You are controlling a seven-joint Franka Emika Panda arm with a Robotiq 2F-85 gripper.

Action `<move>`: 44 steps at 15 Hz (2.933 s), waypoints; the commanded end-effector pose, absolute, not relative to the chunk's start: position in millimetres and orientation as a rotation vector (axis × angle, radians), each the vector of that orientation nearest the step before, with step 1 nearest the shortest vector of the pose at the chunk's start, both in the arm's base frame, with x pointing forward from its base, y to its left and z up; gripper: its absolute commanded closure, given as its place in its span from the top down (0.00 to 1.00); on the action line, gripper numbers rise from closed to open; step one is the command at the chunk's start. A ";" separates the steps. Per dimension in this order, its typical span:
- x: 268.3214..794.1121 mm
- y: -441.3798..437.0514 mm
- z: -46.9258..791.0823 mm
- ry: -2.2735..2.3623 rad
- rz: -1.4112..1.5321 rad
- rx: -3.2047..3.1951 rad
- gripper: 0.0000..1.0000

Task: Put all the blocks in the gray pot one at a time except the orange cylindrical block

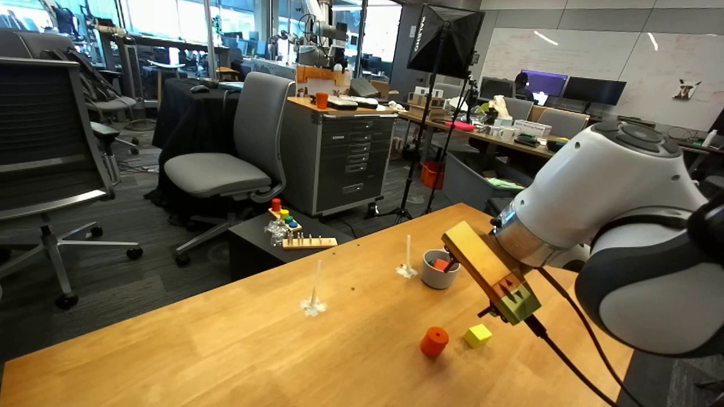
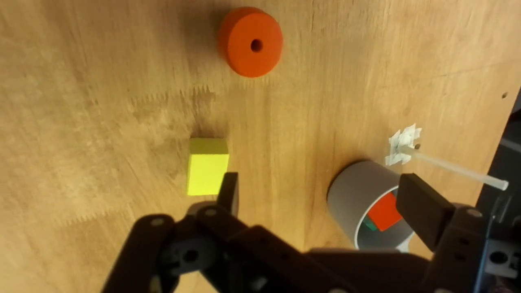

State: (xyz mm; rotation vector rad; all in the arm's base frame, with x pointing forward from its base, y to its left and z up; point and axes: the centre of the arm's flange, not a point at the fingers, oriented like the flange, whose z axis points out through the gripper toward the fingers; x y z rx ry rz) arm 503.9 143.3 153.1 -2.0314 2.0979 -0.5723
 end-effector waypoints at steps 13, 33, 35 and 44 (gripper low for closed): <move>469.5 135.8 119.6 2.585 -0.474 -1.362 1.00; 501.9 131.3 86.1 2.537 -0.333 -1.536 1.00; 504.4 132.8 81.4 2.524 -0.321 -1.561 0.74; 504.1 126.5 79.8 2.570 -0.305 -1.568 0.08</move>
